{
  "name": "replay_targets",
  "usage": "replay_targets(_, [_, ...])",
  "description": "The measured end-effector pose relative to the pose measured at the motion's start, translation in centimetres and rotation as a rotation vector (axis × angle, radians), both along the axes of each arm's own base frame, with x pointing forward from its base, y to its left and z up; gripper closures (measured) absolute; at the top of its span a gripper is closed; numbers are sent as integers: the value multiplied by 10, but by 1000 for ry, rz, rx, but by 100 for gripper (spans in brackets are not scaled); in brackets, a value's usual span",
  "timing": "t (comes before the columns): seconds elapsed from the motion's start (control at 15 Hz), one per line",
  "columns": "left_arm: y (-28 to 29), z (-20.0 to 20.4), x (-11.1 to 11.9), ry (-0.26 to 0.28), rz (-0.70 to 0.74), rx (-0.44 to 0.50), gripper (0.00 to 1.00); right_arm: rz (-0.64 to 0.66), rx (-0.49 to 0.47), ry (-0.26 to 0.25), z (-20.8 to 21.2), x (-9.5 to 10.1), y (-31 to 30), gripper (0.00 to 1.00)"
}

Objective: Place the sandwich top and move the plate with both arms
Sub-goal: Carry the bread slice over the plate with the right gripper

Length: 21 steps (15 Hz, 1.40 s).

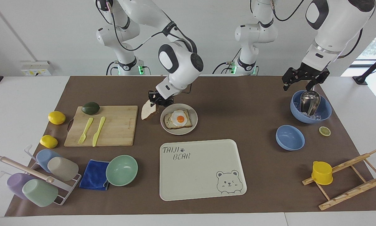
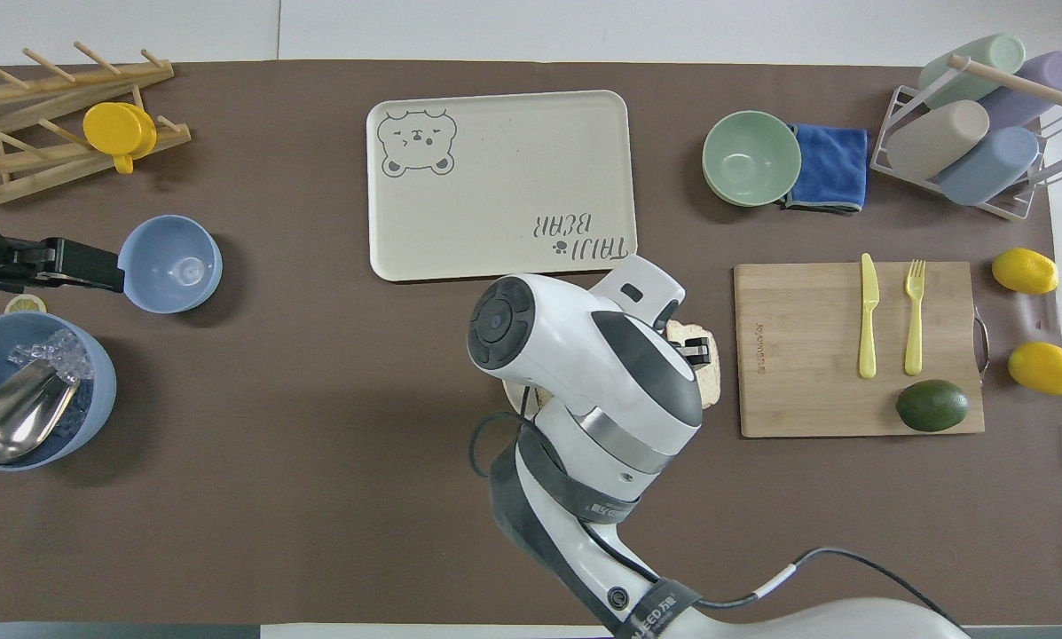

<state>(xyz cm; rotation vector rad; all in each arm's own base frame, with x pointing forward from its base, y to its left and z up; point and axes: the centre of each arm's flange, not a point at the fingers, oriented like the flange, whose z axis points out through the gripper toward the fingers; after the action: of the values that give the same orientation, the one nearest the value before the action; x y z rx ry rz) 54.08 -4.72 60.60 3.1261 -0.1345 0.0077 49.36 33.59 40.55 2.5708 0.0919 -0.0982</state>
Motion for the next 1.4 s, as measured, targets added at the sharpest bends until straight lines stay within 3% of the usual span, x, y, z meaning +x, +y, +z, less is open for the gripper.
replay_targets(0.6, [1,0,0,0,1,0,0,71,146,-13,-36,-2,56,90])
replay_targets(1.07, [16,0,1,1,28,1,0,-58,286,-50,-48,0,62,90])
replay_targets(1.27, [22,-1,1,3,39,1,0,-115,330,-55,-55,3,58,81])
replay_targets(1.4, [23,-1,1,3,40,1,0,-129,343,-58,-56,4,57,61])
